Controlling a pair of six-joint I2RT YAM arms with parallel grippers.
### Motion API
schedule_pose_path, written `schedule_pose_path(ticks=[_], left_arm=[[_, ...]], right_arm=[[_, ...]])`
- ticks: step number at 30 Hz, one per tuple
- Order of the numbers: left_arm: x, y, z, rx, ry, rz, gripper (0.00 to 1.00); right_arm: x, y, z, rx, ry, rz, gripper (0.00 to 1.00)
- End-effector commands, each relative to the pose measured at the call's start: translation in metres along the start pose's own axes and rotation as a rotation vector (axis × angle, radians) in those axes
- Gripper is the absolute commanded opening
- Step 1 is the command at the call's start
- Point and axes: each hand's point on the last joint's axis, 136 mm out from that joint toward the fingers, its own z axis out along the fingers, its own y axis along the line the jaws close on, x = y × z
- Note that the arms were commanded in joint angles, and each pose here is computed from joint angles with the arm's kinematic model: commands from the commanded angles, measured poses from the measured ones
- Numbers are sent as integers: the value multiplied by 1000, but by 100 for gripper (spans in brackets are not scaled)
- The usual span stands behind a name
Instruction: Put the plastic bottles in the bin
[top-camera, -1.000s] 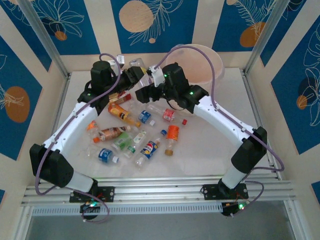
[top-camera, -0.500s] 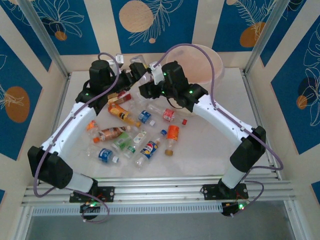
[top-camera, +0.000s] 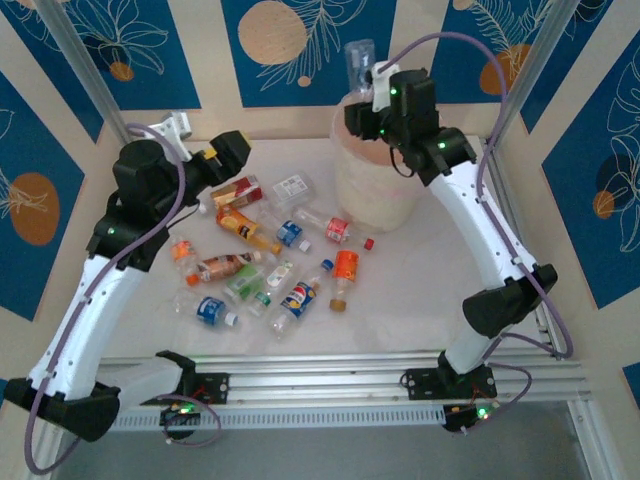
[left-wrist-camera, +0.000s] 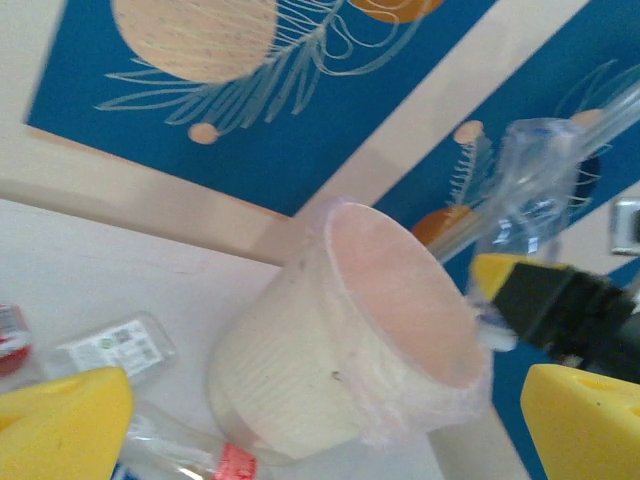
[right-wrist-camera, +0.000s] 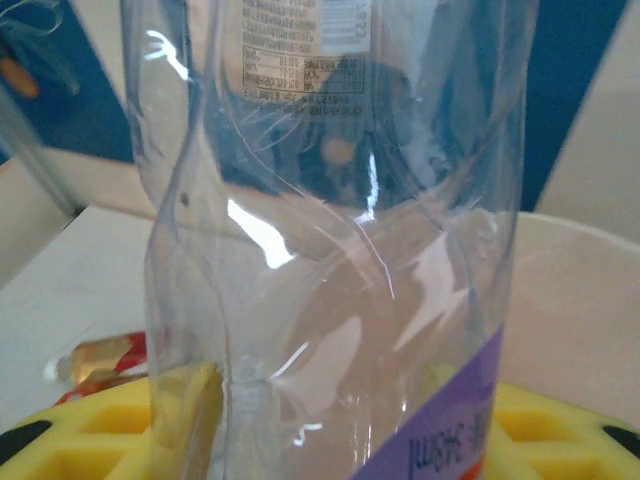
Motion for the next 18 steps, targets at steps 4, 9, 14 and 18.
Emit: schedule_pose_path(ticks=[4,9,14,18], left_arm=[[19,54,-13,-224,5,69,100],[27,71,-19,-295,15,87,99],[35,88,-21,-368,38,115,99],[45,100,-22,-413,68,132,100]], right_arm=[[23,-37,35,108,138,-29,46],[46,-48,64,113,236,-52,46],[70,-49,76,80,339,-70,46],[87,-50,75,53,410,-70,45]])
